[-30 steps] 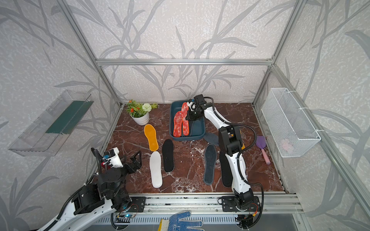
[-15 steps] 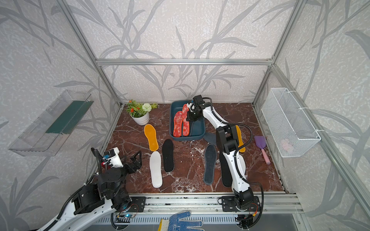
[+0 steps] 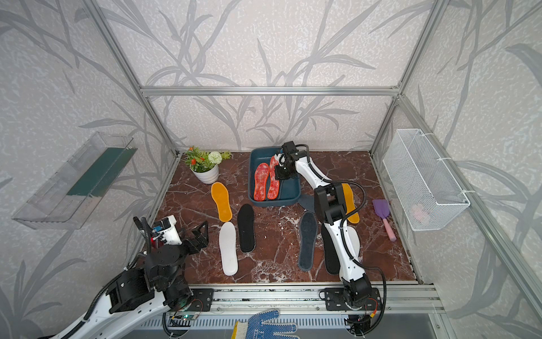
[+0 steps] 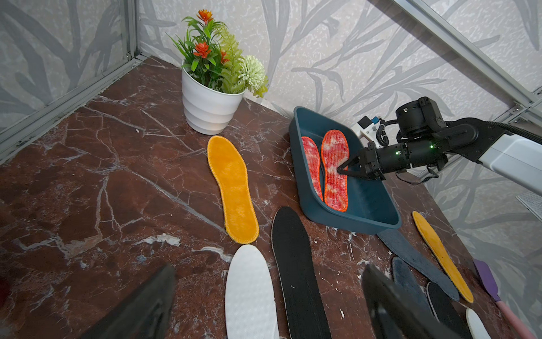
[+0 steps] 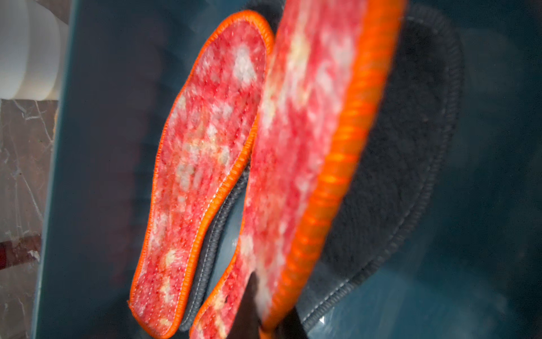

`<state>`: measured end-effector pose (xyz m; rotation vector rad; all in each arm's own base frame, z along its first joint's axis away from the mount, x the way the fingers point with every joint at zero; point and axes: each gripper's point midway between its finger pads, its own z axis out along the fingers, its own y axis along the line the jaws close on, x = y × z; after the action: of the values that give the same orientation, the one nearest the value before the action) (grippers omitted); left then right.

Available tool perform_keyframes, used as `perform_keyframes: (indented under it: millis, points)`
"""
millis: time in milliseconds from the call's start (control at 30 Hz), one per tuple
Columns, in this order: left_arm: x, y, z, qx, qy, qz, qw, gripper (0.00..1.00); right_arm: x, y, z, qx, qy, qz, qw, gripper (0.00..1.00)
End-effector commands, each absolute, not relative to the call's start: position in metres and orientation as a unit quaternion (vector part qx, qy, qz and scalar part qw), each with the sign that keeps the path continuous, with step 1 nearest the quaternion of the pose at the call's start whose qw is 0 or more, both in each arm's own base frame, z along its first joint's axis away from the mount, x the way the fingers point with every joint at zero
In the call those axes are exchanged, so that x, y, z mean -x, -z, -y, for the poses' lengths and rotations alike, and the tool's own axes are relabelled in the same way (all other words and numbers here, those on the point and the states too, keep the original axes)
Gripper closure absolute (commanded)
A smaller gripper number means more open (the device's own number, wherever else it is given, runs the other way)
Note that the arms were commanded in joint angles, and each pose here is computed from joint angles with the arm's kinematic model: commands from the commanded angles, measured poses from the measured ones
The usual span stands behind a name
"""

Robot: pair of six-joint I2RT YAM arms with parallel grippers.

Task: Put the insoles into the storage box
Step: Place the insole in the storage box, then pick up the insole from the center of the board.

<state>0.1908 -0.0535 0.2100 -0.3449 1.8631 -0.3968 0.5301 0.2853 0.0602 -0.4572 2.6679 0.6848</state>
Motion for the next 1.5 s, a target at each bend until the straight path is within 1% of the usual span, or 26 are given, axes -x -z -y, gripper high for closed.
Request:
perform_keyframes:
  millis: [0, 100, 233, 333, 433, 533, 567, 833, 933, 967, 1033, 1067, 1100, 1233, 1367, 1467]
  points:
    - [-0.191, -0.221, 0.048, 0.154, 0.162, -0.786, 0.577, 0.03, -0.529, -0.058, -0.282, 0.172, -0.223, -0.944, 0.17, 0.73]
    - [-0.191, -0.221, 0.046, 0.158, 0.158, -0.786, 0.576, 0.03, -0.527, -0.061, -0.283, 0.18, -0.213, -0.944, 0.175, 0.63]
    - [-0.191, -0.221, 0.043, 0.162, 0.152, -0.787, 0.576, 0.03, -0.526, -0.071, -0.285, 0.189, -0.196, -0.944, 0.187, 0.52]
    - [-0.19, -0.221, 0.041, 0.168, 0.149, -0.786, 0.576, 0.03, -0.526, -0.083, -0.286, 0.191, -0.186, -0.943, 0.199, 0.35]
    - [-0.19, -0.219, 0.037, 0.174, 0.142, -0.787, 0.574, 0.03, -0.526, -0.096, -0.284, 0.189, -0.169, -0.944, 0.211, 0.22]
    - [-0.189, -0.219, 0.033, 0.181, 0.136, -0.787, 0.574, 0.03, -0.523, -0.115, -0.284, 0.193, -0.152, -0.94, 0.235, 0.02]
    - [-0.189, -0.219, 0.033, 0.183, 0.135, -0.786, 0.575, 0.03, -0.522, -0.122, -0.285, 0.196, -0.15, -0.938, 0.245, 0.01]
    - [-0.19, -0.219, 0.033, 0.184, 0.13, -0.787, 0.575, 0.03, -0.504, -0.203, -0.279, 0.189, -0.161, -0.908, 0.337, 0.01]
    - [-0.193, -0.217, 0.037, 0.182, 0.123, -0.79, 0.573, 0.03, -0.478, -0.24, -0.272, 0.19, -0.19, -0.88, 0.391, 0.01]
    - [-0.195, -0.216, 0.038, 0.181, 0.122, -0.791, 0.572, 0.03, -0.467, -0.245, -0.268, 0.189, -0.198, -0.873, 0.404, 0.01]
    - [-0.198, -0.213, 0.043, 0.18, 0.118, -0.796, 0.566, 0.03, -0.434, -0.257, -0.256, 0.183, -0.216, -0.855, 0.434, 0.01]
    - [-0.199, -0.21, 0.045, 0.181, 0.116, -0.798, 0.562, 0.03, -0.421, -0.248, -0.252, 0.182, -0.222, -0.855, 0.433, 0.01]
    - [-0.2, -0.208, 0.047, 0.182, 0.113, -0.802, 0.557, 0.03, -0.402, -0.252, -0.246, 0.18, -0.231, -0.846, 0.445, 0.01]
    - [-0.207, -0.2, 0.057, 0.177, 0.102, -0.813, 0.546, 0.03, -0.35, -0.227, -0.222, 0.153, -0.241, -0.856, 0.431, 0.01]
    - [-0.215, -0.198, 0.068, 0.161, 0.076, -0.829, 0.53, 0.04, -0.32, -0.211, -0.202, 0.117, -0.245, -0.865, 0.421, 0.01]
    - [-0.222, -0.19, 0.079, 0.145, 0.067, -0.847, 0.507, 0.06, -0.313, -0.207, -0.193, 0.103, -0.24, -0.867, 0.425, 0.01]
